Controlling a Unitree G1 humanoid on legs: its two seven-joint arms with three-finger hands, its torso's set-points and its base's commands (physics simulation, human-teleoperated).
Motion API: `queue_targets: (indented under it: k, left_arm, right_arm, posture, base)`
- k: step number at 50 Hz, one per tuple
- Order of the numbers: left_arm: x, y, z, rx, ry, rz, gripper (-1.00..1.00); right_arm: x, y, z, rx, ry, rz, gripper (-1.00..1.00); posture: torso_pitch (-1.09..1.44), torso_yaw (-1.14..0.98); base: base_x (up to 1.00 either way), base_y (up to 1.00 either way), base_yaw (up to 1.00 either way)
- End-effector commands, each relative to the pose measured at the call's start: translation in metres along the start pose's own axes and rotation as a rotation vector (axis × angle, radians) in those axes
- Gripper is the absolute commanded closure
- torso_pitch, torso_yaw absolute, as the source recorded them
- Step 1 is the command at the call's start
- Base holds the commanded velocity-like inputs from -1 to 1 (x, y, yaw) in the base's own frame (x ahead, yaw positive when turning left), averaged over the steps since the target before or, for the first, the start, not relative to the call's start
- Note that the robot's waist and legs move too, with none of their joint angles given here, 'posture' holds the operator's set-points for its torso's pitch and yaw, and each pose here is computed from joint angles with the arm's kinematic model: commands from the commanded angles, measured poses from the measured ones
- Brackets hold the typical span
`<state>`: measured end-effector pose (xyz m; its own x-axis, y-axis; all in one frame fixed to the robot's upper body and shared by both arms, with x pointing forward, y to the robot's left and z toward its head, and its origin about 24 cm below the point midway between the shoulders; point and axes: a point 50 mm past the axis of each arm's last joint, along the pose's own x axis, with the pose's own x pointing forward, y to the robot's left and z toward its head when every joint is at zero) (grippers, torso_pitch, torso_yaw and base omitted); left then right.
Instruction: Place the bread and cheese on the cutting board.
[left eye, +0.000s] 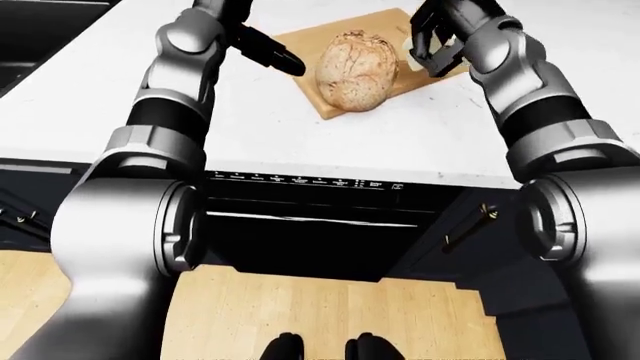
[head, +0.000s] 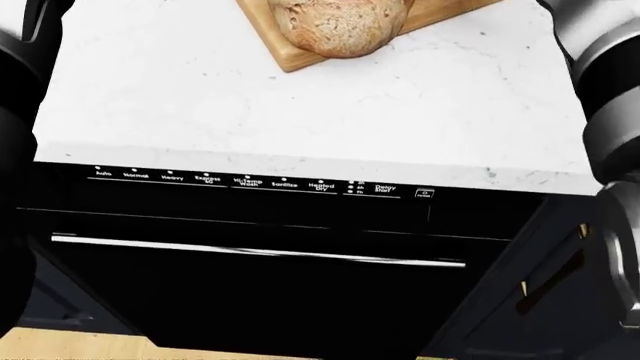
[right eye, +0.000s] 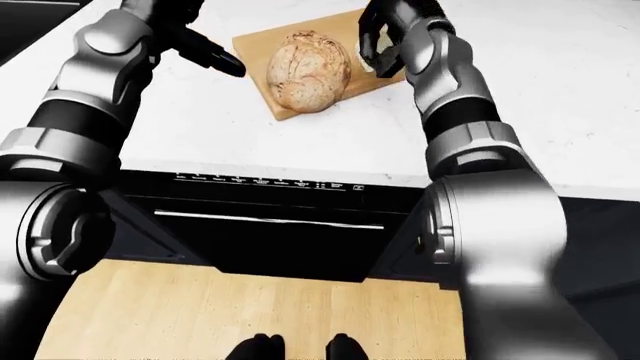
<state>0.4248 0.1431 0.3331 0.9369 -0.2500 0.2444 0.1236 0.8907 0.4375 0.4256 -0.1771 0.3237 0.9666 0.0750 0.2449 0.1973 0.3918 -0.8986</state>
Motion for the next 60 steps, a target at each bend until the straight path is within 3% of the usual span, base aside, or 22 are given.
queue_targets:
  k: [1,5,12,18,25,26,29,31,34,44,52,57,60]
  left_arm:
    - [0.000,0.009,0.030,0.018,-0.111,0.030,-1.00]
    - [-0.001,0.010,0.027,0.022,-0.107,0.026,-1.00]
    - [-0.002,0.014,0.026,0.017,-0.107,0.034,-1.00]
    - [-0.003,0.017,0.026,0.018,-0.107,0.035,-1.00]
    - [-0.003,0.018,0.026,0.018,-0.106,0.038,-1.00]
    - [-0.003,0.017,0.026,0.016,-0.105,0.035,-1.00]
    - [-0.002,0.016,0.026,0.017,-0.106,0.034,-1.00]
    - [-0.002,0.016,0.025,0.017,-0.104,0.033,-1.00]
    - [-0.003,0.016,0.025,0.015,-0.104,0.033,-1.00]
    - [-0.003,0.015,0.022,0.010,-0.102,0.027,-1.00]
    - [-0.003,0.016,0.022,0.009,-0.101,0.028,-1.00]
    - [-0.003,0.016,0.022,0.011,-0.100,0.022,-1.00]
    - [-0.003,0.015,0.022,0.011,-0.101,0.021,-1.00]
  right_arm:
    - [0.001,-0.032,0.020,-0.014,-0.064,-0.186,1.00]
    - [0.001,-0.023,0.021,-0.056,-0.054,-0.266,1.00]
    - [0.001,-0.011,0.014,-0.085,0.011,-0.269,1.00]
    - [-0.001,-0.003,0.002,-0.155,0.055,-0.323,1.00]
    - [-0.002,-0.003,0.004,-0.163,0.037,-0.370,1.00]
    - [-0.003,-0.006,0.004,-0.164,0.022,-0.419,1.00]
    - [-0.003,-0.007,0.005,-0.165,0.016,-0.430,1.00]
    - [-0.004,-0.013,0.009,-0.162,-0.008,-0.495,1.00]
    - [-0.004,-0.015,0.011,-0.157,-0.018,-0.517,1.00]
    - [-0.004,0.006,0.010,-0.143,-0.017,-0.470,1.00]
    - [-0.004,0.011,0.011,-0.131,-0.021,-0.463,1.00]
    - [-0.005,0.010,0.009,-0.129,-0.016,-0.467,-0.26]
    - [-0.005,0.010,0.009,-0.127,-0.015,-0.469,-0.56]
  posture:
    - [0.39,0.00]
    - [0.39,0.00]
    - [0.39,0.00]
    - [0.39,0.00]
    - [0.39,0.00]
    - [0.39,0.00]
    - [0.39,0.00]
    - [0.39,0.00]
    - [0.39,0.00]
    - [0.39,0.00]
    - [0.39,0.00]
    - [0.39,0.00]
    - [0.39,0.00]
  base:
    - [0.00,0.00,0.00]
    - [0.00,0.00,0.00]
    - [0.00,0.00,0.00]
    - [0.00,0.00,0.00]
    - [0.00,0.00,0.00]
    - [0.00,0.00,0.00]
    - [0.00,0.00,0.00]
    - [0.00,0.00,0.00]
    - [0.00,0.00,0.00]
    - [0.00,0.00,0.00]
    - [0.00,0.00,0.00]
    - [0.00,0.00,0.00]
    - [0.00,0.00,0.00]
